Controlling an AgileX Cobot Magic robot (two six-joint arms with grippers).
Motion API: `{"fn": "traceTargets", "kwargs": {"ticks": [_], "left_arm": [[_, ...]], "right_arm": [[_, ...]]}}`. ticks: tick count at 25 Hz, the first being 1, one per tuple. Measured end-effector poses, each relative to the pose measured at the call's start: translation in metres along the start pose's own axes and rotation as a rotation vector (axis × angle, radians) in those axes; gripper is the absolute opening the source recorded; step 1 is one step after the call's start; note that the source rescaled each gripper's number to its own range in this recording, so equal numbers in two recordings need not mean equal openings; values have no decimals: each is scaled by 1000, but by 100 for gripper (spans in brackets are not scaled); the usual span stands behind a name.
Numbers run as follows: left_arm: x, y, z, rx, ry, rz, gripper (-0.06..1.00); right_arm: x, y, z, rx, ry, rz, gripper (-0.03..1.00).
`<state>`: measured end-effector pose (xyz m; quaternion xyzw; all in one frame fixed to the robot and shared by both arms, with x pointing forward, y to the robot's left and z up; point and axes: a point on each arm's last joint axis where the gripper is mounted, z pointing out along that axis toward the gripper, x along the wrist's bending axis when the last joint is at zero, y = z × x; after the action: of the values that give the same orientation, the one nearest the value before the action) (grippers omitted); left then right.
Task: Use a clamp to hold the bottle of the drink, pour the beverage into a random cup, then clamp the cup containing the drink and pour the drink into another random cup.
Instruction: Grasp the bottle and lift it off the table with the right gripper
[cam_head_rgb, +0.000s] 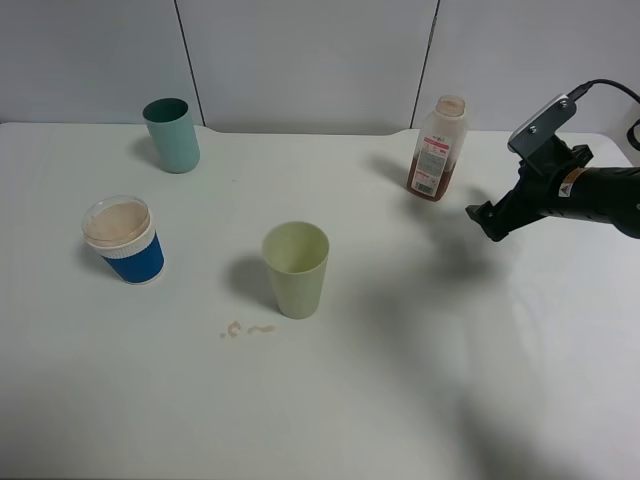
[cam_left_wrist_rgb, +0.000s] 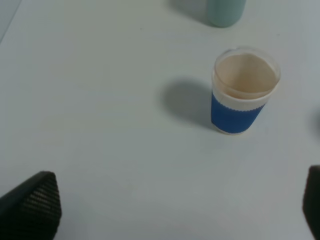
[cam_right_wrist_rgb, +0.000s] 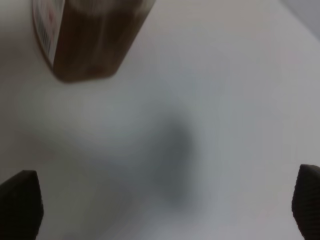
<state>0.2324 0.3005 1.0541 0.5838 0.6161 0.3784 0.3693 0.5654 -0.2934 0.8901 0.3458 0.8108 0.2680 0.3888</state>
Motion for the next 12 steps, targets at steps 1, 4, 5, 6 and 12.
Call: {"fn": "traceTargets", "kwargs": {"ticks": [1, 4, 5, 6, 12], "left_arm": [[0, 0, 0, 0, 0, 0, 93], [0, 0, 0, 0, 0, 0, 93], [0, 0, 0, 0, 0, 0, 93], [0, 0, 0, 0, 0, 0, 93], [0, 0, 0, 0, 0, 0, 93]], "right_arm": [[0, 1, 0, -13, -5, 10, 100], [-1, 3, 0, -38, -13, 33, 100], [-1, 4, 0, -42, -14, 38, 100], [-1, 4, 1, -49, -15, 40, 100], [6, -5, 12, -80, -4, 55, 100]]}}
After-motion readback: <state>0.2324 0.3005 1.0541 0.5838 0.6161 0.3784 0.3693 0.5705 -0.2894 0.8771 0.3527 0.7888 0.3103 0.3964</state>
